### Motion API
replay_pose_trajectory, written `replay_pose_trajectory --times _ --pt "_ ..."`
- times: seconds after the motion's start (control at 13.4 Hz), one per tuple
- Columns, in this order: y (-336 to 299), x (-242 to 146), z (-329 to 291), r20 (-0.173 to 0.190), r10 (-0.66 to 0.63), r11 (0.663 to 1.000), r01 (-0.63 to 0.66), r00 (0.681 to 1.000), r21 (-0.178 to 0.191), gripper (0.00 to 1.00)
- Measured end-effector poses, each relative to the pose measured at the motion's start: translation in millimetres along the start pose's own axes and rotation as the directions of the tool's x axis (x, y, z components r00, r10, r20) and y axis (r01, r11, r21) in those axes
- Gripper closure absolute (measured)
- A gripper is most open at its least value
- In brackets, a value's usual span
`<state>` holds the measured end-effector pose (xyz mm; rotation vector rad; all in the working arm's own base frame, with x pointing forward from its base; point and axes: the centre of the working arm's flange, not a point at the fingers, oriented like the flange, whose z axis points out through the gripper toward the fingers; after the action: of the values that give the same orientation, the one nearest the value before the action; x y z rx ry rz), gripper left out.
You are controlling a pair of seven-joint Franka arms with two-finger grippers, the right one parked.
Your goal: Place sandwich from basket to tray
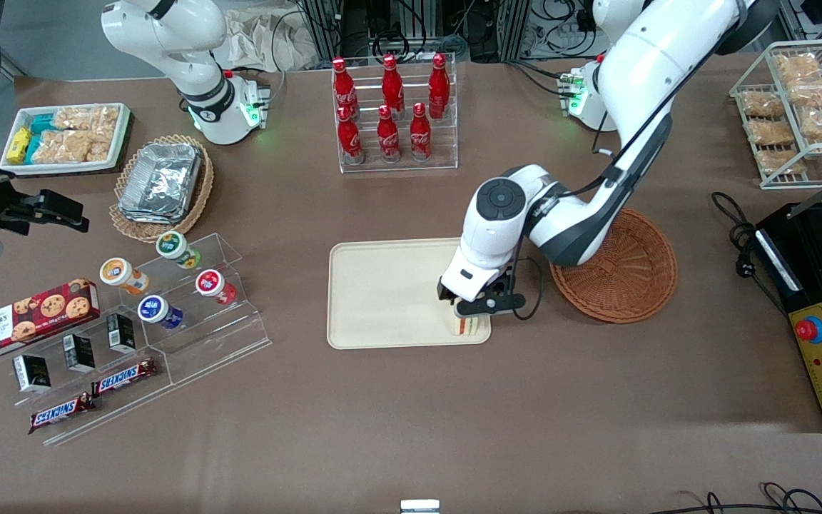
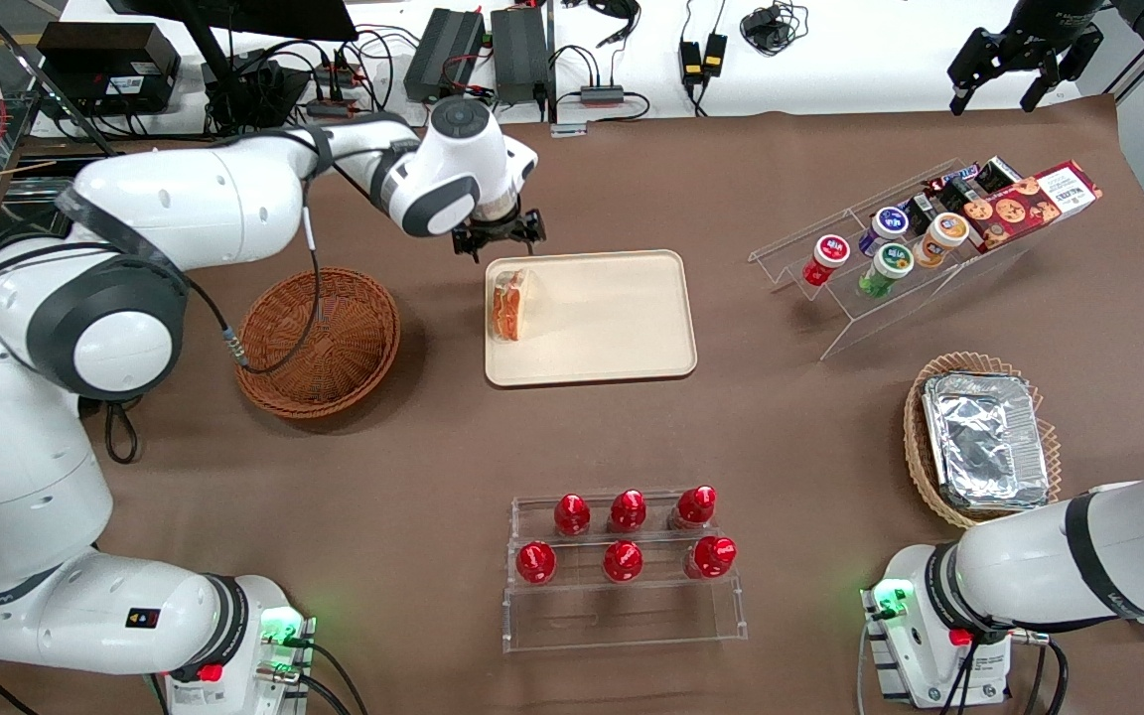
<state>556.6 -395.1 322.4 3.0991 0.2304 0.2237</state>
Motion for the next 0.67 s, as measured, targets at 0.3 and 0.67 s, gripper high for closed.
replay_pose_trajectory --times 0.3,0.67 --pt "-33 27 -96 0.022 0.016 0.997 -0.017 1.000 0.070 0.00" --pt "-134 48 -232 0.084 0.098 0.993 -0.103 0.992 0.052 0.00"
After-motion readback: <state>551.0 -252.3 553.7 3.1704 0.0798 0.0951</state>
